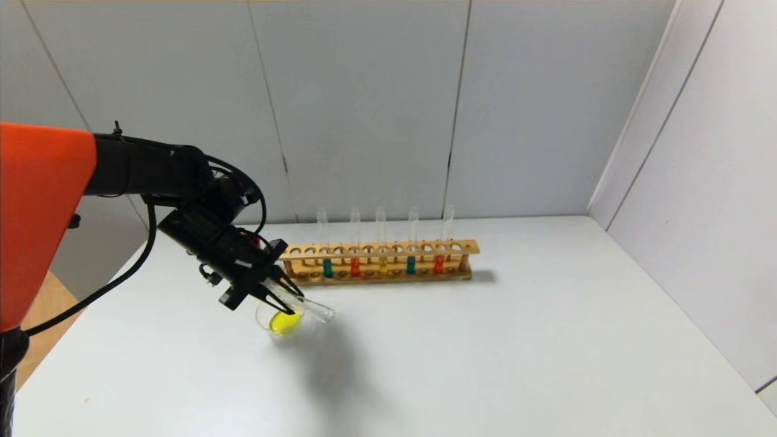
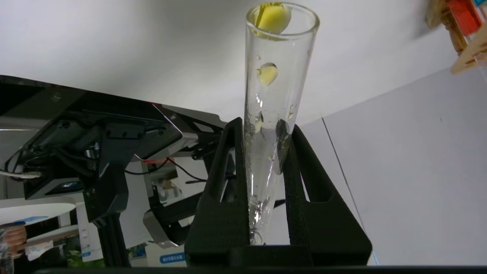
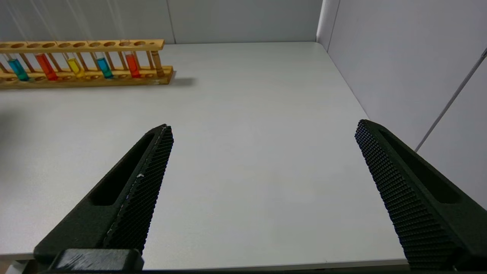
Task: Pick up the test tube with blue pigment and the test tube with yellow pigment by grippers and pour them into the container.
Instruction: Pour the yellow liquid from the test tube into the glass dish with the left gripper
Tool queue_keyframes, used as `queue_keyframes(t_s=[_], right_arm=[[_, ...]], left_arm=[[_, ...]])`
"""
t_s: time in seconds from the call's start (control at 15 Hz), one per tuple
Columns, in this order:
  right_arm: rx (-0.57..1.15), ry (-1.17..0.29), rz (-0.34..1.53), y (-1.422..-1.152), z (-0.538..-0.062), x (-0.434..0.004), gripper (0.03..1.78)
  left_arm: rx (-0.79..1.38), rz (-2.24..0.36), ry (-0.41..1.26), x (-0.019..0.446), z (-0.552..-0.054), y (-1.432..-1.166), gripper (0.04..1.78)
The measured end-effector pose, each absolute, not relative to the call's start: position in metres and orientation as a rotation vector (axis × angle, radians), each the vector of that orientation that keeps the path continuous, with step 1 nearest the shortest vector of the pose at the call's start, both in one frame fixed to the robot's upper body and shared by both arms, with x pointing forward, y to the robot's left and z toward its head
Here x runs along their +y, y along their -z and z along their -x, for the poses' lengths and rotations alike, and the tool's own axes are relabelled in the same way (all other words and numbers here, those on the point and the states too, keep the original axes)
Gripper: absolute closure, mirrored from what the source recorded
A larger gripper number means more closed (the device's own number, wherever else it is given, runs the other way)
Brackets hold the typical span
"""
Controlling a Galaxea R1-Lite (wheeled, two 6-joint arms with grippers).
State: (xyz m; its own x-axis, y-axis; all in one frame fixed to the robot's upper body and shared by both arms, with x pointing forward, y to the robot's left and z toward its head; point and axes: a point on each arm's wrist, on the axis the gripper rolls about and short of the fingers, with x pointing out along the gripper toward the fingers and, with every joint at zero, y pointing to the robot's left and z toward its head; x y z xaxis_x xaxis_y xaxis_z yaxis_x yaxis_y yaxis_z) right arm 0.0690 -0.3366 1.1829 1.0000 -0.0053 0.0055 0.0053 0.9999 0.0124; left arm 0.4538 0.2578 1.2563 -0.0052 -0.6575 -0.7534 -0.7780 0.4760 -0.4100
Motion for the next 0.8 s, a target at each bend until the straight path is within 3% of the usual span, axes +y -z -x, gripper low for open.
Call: queue_keyframes(t_s=[0.8], right_arm=[[-0.006, 0.006, -0.012, -1.1829, -0.0690, -0.3366, 0.06]], left_arm=[[1.724, 1.278, -0.089, 0.2672, -0.4555, -1.2583, 1.50]])
